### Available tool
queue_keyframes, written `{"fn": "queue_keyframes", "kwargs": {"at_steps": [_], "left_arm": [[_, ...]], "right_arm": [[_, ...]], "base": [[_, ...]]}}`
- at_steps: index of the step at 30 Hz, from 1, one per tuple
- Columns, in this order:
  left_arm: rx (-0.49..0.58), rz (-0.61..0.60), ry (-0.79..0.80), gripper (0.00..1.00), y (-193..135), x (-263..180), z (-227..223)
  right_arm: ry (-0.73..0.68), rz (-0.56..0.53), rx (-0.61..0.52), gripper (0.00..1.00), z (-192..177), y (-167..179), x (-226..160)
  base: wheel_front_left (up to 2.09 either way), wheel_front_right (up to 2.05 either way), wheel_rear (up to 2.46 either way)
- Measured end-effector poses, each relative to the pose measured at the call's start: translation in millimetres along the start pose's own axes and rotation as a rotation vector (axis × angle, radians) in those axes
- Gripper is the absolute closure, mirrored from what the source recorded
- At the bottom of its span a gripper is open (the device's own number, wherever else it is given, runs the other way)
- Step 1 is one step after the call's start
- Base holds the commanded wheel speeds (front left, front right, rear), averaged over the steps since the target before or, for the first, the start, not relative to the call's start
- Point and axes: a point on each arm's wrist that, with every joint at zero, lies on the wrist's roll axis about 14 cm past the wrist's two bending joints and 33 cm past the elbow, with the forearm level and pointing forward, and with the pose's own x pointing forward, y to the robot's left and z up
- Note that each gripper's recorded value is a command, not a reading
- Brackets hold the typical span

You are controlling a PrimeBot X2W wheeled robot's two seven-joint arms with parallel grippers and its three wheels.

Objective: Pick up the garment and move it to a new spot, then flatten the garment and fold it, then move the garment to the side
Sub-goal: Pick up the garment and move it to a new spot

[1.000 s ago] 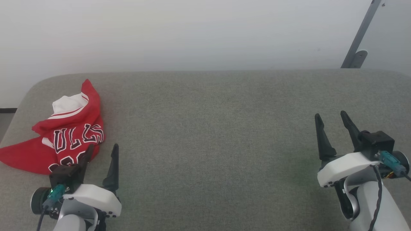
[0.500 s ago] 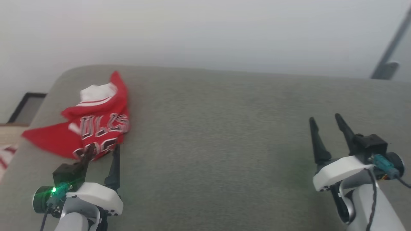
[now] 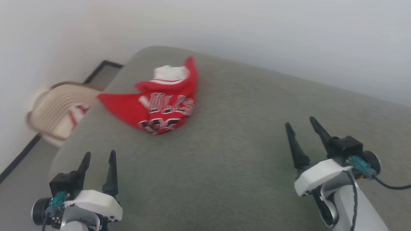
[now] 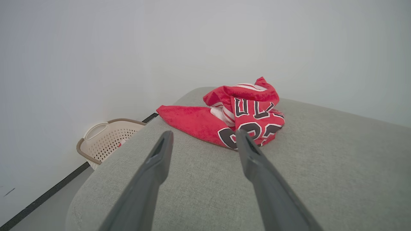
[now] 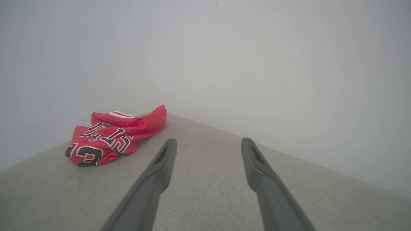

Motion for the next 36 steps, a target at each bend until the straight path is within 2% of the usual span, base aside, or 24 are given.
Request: {"fn": "queue_keyframes", "kwargs": {"at_steps": [8, 12, 16, 22, 27, 30, 32, 36], "left_arm": [[-0.017, 0.204, -0.019, 0.00, 59.9, -41.3, 3.9], [-0.030, 0.273, -0.032, 0.00, 73.8, -53.8, 6.3], [-0.035, 0.302, -0.027, 0.00, 79.6, -64.4, 3.2], [-0.014, 0.194, -0.010, 0.00, 51.5, -41.3, 1.9], [0.045, 0.044, -0.043, 0.00, 15.2, 9.6, 21.7], [0.080, -0.073, -0.056, 0.00, -18.9, 52.7, 34.0], [0.113, -0.152, -0.015, 0.00, -41.7, 81.0, 31.0], [0.063, -0.200, 0.202, 0.00, -65.6, 127.0, 0.5]], "right_arm": [[0.002, 0.230, 0.051, 0.00, -3.6, 85.4, 34.3], [0.023, 0.300, 0.070, 0.00, -10.7, 110.2, 38.8], [0.020, 0.329, 0.085, 0.00, -8.3, 121.0, 41.9], [0.024, 0.272, 0.097, 0.00, -13.6, 98.6, 44.3], [0.033, 0.227, 0.081, 0.00, -21.9, 78.1, 40.0], [0.031, 0.180, 0.080, 0.00, -25.1, 56.6, 41.2], [0.040, 0.138, 0.080, 0.00, -31.7, 37.7, 39.3], [0.056, 0.044, 0.083, 0.00, -43.5, -1.0, 33.1]], "base": [[0.00, 0.00, 0.00], [0.00, 0.00, 0.00], [0.00, 0.00, 0.00], [0.00, 0.00, 0.00], [0.00, 0.00, 0.00], [0.00, 0.00, 0.00], [0.00, 0.00, 0.00], [0.00, 0.00, 0.00]]}}
